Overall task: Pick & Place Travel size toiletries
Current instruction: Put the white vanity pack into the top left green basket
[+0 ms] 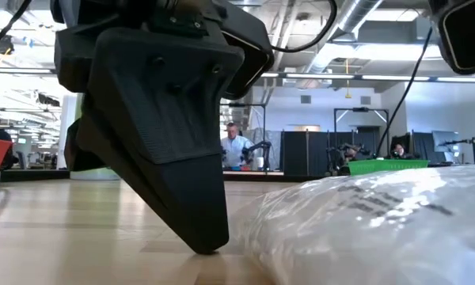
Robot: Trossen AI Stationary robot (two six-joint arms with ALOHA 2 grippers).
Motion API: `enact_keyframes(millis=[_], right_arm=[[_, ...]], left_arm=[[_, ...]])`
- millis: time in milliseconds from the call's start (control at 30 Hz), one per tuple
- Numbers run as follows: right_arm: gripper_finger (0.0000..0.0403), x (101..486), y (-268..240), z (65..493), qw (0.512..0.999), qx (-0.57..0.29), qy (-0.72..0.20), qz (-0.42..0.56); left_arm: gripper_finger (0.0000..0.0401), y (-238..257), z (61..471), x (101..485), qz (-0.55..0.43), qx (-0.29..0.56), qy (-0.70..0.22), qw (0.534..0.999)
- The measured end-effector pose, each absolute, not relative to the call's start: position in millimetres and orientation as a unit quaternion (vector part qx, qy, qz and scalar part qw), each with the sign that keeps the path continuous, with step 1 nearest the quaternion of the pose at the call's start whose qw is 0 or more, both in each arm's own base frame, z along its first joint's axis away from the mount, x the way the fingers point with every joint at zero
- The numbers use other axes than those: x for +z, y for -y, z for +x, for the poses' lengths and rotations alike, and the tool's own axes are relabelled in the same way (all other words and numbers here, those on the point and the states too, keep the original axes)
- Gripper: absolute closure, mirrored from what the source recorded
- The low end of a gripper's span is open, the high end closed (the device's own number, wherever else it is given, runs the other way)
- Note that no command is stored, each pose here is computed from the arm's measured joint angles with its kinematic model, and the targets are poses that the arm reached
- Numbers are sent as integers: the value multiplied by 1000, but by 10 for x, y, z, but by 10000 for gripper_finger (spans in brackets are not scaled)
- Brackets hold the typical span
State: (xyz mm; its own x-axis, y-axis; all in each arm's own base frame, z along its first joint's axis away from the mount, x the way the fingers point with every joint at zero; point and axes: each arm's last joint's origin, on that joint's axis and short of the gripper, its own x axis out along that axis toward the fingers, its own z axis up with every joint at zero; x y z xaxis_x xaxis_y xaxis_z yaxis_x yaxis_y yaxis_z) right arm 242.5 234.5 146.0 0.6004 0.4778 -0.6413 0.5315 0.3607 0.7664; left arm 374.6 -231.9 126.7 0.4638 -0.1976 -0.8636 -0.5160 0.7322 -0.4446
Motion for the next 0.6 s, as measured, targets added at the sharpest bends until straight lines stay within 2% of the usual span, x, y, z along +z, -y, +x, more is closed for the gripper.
enact_keyframes(millis=[133,267,400,600], right_arm=[[199,1308,-2414,2459,683,-29,-437,585],[160,1146,-2424,2470,677,-55,-443,585],[154,1075,-2449,2512,682,-52,-421,596],[168,997,-2457,2617,684,-41,-386,617]], left_arm=[[401,2321,3749,1267,-354,101,-506,780],[401,2331,3750,1270,-357,99,-503,781],[401,2371,3753,1283,-367,90,-496,782],[401,2392,3750,1289,-370,86,-493,783]])
